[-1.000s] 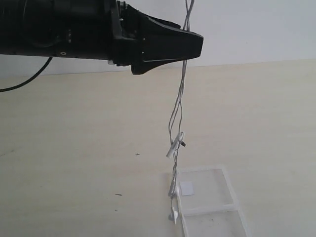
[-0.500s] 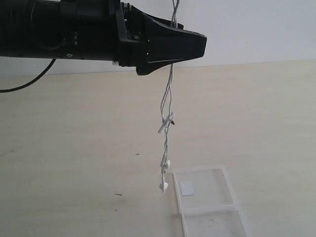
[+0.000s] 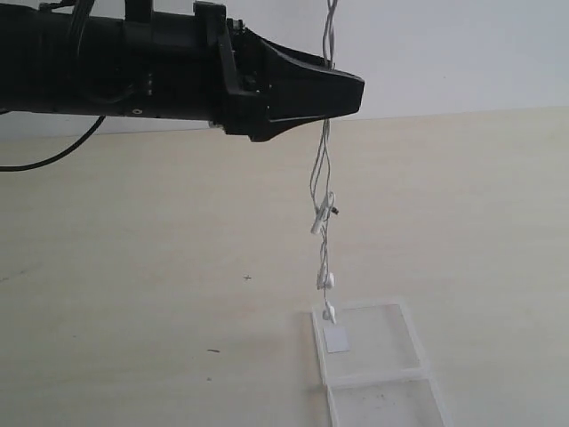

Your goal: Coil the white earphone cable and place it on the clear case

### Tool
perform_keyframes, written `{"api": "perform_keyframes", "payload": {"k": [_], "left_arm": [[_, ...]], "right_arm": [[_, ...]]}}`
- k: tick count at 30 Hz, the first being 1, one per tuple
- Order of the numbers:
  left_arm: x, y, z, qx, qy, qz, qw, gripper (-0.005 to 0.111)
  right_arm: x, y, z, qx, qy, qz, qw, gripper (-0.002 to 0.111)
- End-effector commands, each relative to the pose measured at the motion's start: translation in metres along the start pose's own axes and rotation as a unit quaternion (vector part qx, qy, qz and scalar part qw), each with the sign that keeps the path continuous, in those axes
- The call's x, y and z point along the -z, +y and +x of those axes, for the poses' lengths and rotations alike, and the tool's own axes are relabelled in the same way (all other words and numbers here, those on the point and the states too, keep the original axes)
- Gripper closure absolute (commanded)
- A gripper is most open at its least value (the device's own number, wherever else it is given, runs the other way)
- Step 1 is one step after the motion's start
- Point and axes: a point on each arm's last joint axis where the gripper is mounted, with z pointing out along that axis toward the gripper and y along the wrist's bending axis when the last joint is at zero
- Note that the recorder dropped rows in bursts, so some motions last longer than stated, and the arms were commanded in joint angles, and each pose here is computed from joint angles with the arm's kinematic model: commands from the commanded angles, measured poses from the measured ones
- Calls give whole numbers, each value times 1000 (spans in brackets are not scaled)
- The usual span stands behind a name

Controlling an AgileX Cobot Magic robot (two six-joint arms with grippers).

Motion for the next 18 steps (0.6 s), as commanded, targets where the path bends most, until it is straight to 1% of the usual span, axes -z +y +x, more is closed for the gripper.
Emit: {"api": "perform_keyframes", "payload": {"k": [1,7,11,18], "left_arm": [[-1,-1,-3,-7,-9,2,1000,55],[-1,1,-2,-7,-6,-11,1000,56],[-1,2,-2,-7,-6,-13,1000,58],[-1,3,-2,-7,-4,-20,1000,59]], "right_arm": [[0,1,-1,-1,-5,-4,1000,108],[0,1,-1,-1,-5,-4,1000,108],[0,1,-1,-1,-5,-4,1000,108],[0,1,-1,-3,-7,-7,1000,108]]}}
